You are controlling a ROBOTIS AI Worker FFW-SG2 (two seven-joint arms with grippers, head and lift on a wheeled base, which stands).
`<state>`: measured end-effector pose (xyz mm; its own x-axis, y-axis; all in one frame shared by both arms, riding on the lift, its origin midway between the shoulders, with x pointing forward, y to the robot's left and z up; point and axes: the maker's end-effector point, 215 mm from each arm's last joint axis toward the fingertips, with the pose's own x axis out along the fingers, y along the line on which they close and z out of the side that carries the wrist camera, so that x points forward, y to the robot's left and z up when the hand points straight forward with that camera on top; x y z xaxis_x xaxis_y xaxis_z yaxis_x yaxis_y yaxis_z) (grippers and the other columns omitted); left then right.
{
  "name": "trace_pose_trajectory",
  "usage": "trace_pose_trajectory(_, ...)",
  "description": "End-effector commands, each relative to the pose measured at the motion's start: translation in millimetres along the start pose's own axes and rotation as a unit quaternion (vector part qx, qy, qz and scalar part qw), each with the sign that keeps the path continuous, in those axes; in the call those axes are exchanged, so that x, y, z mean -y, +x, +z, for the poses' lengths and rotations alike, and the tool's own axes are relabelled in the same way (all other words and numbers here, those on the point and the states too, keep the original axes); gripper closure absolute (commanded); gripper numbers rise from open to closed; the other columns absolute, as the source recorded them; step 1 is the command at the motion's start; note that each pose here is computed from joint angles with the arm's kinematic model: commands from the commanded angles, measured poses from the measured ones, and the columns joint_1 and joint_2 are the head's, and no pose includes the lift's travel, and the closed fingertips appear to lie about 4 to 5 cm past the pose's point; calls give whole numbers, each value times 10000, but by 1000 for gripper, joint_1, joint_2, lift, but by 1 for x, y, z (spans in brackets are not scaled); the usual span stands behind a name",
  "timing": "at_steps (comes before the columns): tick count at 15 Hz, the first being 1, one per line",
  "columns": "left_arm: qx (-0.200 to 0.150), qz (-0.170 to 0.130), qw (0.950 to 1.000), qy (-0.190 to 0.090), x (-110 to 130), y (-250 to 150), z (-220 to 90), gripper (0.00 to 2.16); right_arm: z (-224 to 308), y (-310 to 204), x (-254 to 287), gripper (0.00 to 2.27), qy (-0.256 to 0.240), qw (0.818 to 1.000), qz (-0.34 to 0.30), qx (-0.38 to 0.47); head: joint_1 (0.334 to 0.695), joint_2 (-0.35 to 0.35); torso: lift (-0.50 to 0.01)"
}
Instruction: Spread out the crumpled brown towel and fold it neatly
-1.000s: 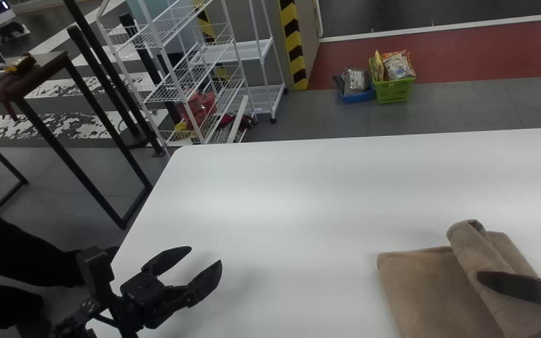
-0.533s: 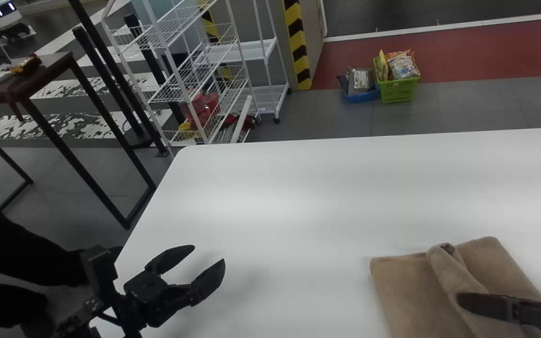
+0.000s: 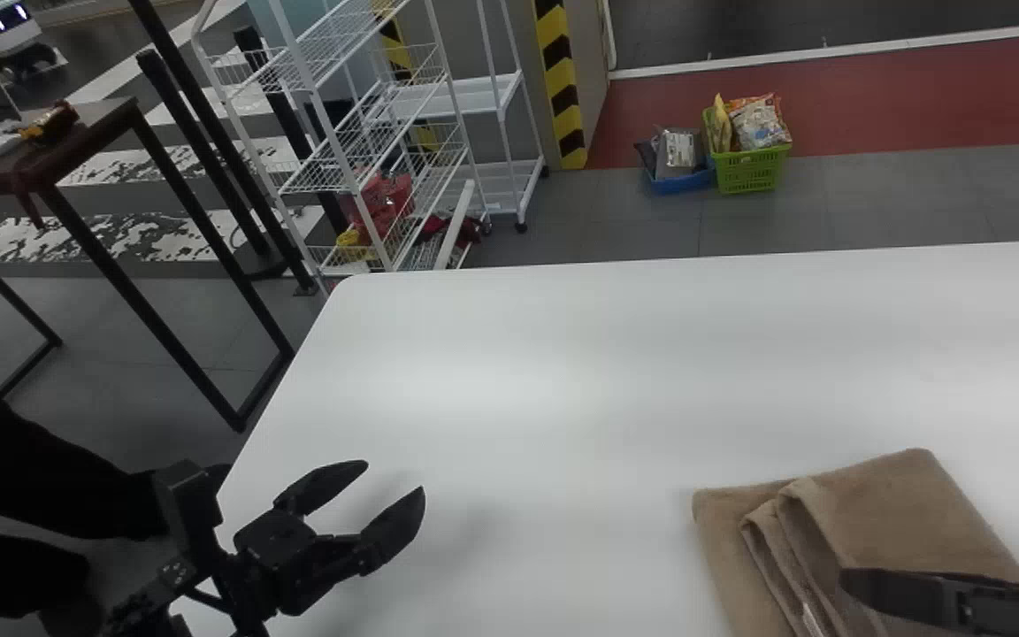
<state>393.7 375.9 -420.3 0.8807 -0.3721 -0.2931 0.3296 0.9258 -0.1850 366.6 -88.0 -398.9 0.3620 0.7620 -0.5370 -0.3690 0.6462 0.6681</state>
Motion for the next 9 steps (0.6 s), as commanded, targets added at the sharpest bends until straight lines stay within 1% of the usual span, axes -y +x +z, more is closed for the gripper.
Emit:
trace_pose_trajectory(1,-3,0,10000,-24,1,1,-2,73,7,-15,-4,53,232,9989,304,285,695,350,-128)
trace_pose_trajectory(3,-10,3,10000,-20,1,2,-2,73,10,-21,-9,83,320,9974,508,398,695,350,-128)
trace_pose_trajectory(4,-11,3,10000,-20,2,2,-2,73,7,-18,-19,167,325,9965,678,365,695,350,-128)
trace_pose_trajectory(5,-10,5,10000,-13,1,3,-2,73,2,-15,-29,336,341,9953,850,317,695,350,-128)
trace_pose_trajectory(6,-10,5,10000,-13,1,3,-2,73,1,-12,-37,566,326,9943,978,286,695,350,-128)
trace_pose_trajectory(7,-3,3,10000,-17,1,2,-1,73,-3,-8,-47,964,291,9930,1124,217,695,350,-128)
trace_pose_trajectory(8,-2,10,10000,-17,0,1,-1,73,-7,-2,-57,1622,240,9921,1221,130,695,350,-128)
trace_pose_trajectory(9,-8,26,10000,-20,-1,-1,-2,73,-11,4,-64,2007,196,9917,1272,38,695,350,-128)
